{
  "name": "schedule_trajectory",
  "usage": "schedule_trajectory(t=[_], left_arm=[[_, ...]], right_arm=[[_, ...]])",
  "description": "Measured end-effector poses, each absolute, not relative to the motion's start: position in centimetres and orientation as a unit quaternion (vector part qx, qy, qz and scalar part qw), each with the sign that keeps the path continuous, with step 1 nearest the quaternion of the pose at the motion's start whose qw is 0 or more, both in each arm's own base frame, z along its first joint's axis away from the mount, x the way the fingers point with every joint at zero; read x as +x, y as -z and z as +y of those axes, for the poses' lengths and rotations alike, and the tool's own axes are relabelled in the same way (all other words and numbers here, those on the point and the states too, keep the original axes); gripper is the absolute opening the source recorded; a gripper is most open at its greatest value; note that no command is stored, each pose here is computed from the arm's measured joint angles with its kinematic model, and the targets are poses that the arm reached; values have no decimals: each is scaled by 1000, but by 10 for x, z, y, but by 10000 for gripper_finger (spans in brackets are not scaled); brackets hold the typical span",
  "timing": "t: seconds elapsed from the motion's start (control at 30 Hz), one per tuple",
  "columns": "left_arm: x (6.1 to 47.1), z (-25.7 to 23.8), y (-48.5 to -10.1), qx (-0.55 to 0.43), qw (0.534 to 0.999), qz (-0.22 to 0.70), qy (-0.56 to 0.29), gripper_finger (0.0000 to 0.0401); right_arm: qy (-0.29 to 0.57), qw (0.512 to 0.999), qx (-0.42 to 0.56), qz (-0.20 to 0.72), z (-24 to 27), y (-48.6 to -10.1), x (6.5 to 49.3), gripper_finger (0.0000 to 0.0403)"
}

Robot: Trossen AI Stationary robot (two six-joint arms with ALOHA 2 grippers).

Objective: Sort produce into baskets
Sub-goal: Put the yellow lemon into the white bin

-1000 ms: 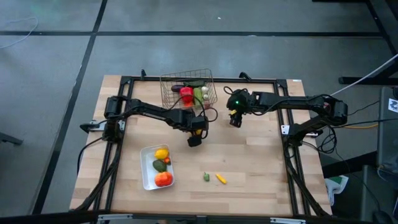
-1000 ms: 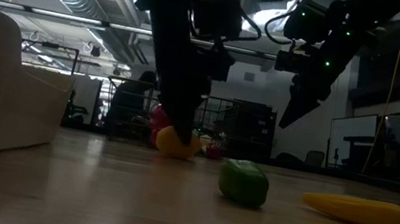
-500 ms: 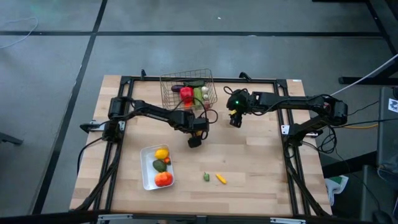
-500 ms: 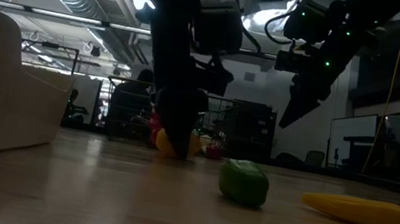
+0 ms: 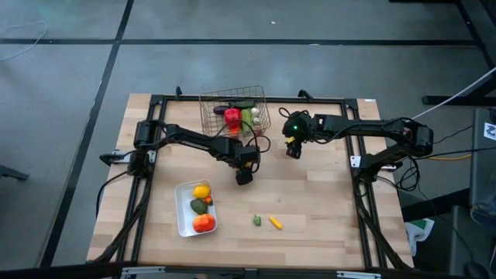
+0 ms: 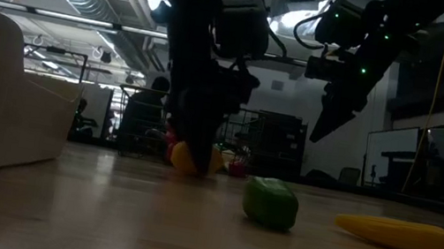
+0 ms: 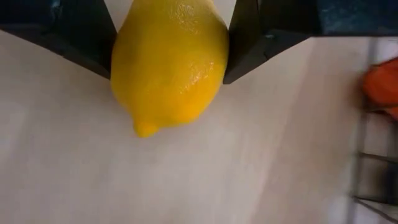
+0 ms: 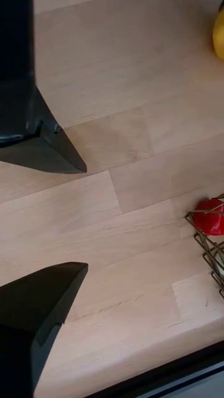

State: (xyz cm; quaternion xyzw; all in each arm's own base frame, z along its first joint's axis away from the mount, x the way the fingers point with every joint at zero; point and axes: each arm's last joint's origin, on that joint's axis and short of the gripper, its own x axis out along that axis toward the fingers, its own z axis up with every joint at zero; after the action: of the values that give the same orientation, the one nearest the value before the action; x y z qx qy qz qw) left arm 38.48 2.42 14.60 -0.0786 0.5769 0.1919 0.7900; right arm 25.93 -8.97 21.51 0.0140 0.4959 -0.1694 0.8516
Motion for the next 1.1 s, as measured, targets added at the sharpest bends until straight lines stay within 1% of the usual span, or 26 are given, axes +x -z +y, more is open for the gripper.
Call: schedule_trajectory(t=[0.1, 0.23, 0.4, 0.5, 0.7, 0.83, 1.0, 1.1], left_arm=[[386, 23, -152, -95, 793, 578, -166, 246], [389, 18, -181, -121, 794, 584, -116, 250], [383, -1, -222, -153, 772, 616, -40, 252], [374, -17, -240, -159, 751, 641, -14, 252], [354, -57, -246, -163, 694, 701, -18, 252], [339, -87, -245, -144, 661, 737, -20, 253], [323, -117, -246, -118, 636, 763, -20, 253], [317, -132, -246, -93, 640, 763, -16, 253]], right_arm=[[169, 851, 14, 496, -90, -215, 259, 244], [169, 852, 14, 496, -90, -215, 259, 244], [169, 852, 14, 496, -90, -215, 259, 244], [169, 852, 14, 496, -90, -215, 259, 244], [170, 852, 14, 496, -90, -215, 259, 244], [169, 852, 14, 496, -90, -215, 259, 244], [169, 852, 14, 496, -90, -215, 259, 244], [169, 852, 14, 496, -90, -215, 259, 244]])
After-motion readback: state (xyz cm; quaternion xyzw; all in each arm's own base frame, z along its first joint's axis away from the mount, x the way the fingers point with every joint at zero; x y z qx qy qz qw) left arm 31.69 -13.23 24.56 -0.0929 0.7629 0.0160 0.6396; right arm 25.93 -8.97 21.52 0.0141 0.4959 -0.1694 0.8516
